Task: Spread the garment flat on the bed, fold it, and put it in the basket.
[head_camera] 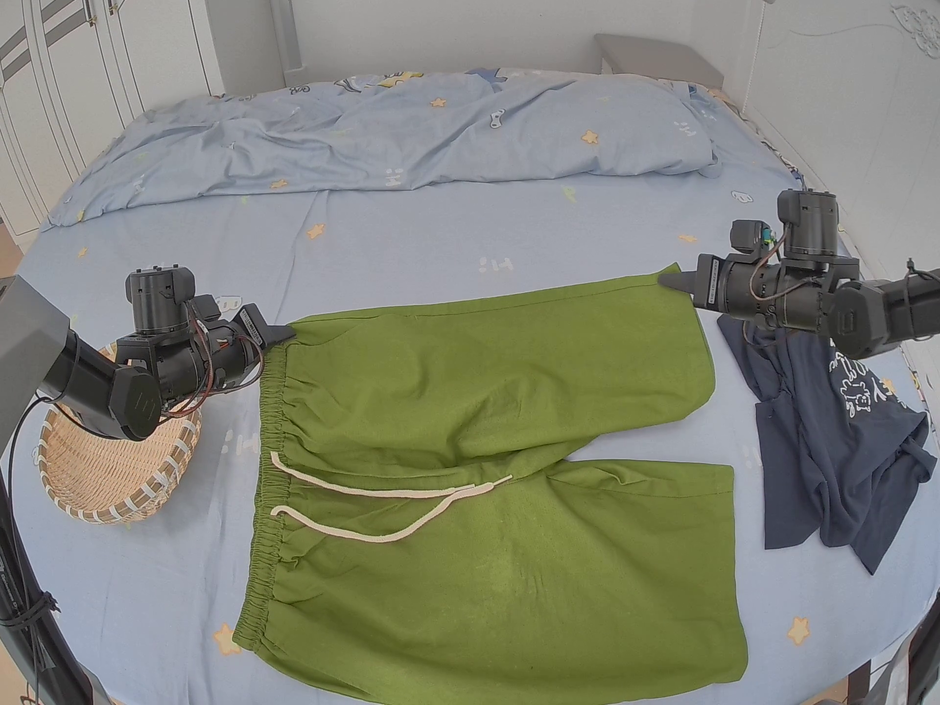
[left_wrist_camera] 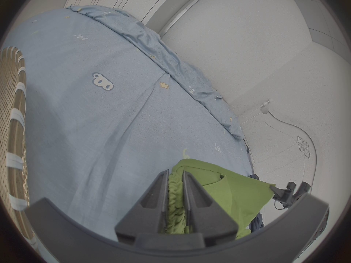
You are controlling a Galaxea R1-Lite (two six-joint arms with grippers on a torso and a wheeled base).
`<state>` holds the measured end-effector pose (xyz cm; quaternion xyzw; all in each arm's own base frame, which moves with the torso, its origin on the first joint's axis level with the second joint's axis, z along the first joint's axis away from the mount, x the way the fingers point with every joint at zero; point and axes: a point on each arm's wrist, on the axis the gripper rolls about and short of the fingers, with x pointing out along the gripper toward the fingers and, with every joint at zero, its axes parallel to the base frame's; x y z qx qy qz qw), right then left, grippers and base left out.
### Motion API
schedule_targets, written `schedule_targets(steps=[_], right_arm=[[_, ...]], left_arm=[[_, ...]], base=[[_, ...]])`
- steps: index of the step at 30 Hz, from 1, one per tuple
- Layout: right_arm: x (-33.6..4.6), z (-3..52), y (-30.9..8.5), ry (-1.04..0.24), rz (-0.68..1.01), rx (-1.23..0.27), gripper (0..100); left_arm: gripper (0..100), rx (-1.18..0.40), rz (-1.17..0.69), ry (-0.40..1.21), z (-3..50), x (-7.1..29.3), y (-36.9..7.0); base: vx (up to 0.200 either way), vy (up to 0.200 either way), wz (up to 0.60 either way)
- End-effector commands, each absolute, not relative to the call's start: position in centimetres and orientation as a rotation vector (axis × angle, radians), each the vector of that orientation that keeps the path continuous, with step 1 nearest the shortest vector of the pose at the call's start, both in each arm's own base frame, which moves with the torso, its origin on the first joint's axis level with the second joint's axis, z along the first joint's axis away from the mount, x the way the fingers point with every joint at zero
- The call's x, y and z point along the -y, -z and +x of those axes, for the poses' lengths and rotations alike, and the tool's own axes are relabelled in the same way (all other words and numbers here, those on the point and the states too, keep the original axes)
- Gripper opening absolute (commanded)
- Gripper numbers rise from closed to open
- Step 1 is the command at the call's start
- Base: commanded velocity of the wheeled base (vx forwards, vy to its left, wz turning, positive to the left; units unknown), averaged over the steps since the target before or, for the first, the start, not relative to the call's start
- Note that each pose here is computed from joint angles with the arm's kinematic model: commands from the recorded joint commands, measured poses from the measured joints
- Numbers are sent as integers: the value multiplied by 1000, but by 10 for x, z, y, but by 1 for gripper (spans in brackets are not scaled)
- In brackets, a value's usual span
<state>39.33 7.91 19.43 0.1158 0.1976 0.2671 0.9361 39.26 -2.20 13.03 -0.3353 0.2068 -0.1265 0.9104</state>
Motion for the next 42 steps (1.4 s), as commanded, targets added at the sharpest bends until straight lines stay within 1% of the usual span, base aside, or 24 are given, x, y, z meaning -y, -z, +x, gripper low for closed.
schedule_targets(steps=[1,2,3,5,9,13,22,27,32,33,36,41,42], right_arm=[[-92,317,-235,-639,213,-287,0],[-95,304,-238,-654,210,-284,0],[-95,302,-238,-655,210,-287,0],[-98,277,-241,-688,205,-286,0],[-98,262,-243,-701,202,-280,0],[-101,236,-242,-719,194,-282,0],[-100,236,-232,-692,193,-310,0],[-89,265,-212,-611,206,-363,0],[-81,302,-197,-555,256,-346,0],[-81,302,-197,-555,256,-346,0],[-78,334,-190,-531,302,-319,0],[-79,359,-188,-530,302,-299,0],[-80,372,-187,-534,298,-286,0]], left_arm=[[0,-426,-690,266,391,24,-131],[0,-425,-690,268,391,24,-132],[0,-425,-690,268,391,24,-132],[0,-427,-690,269,391,25,-132],[0,-426,-690,270,390,25,-132],[0,-427,-689,271,390,26,-132],[0,-431,-690,270,390,26,-131],[0,-432,-690,269,390,26,-131],[0,-433,-690,267,389,25,-130],[0,-433,-690,267,389,25,-130],[0,-429,-688,269,389,25,-131],[0,-432,-688,268,390,26,-130],[0,-429,-688,266,390,25,-131]], base=[[0,0,0],[0,0,0],[0,0,0],[0,0,0],[0,0,0],[0,0,0],[0,0,0],[0,0,0],[0,0,0],[0,0,0],[0,0,0],[0,0,0],[0,0,0]])
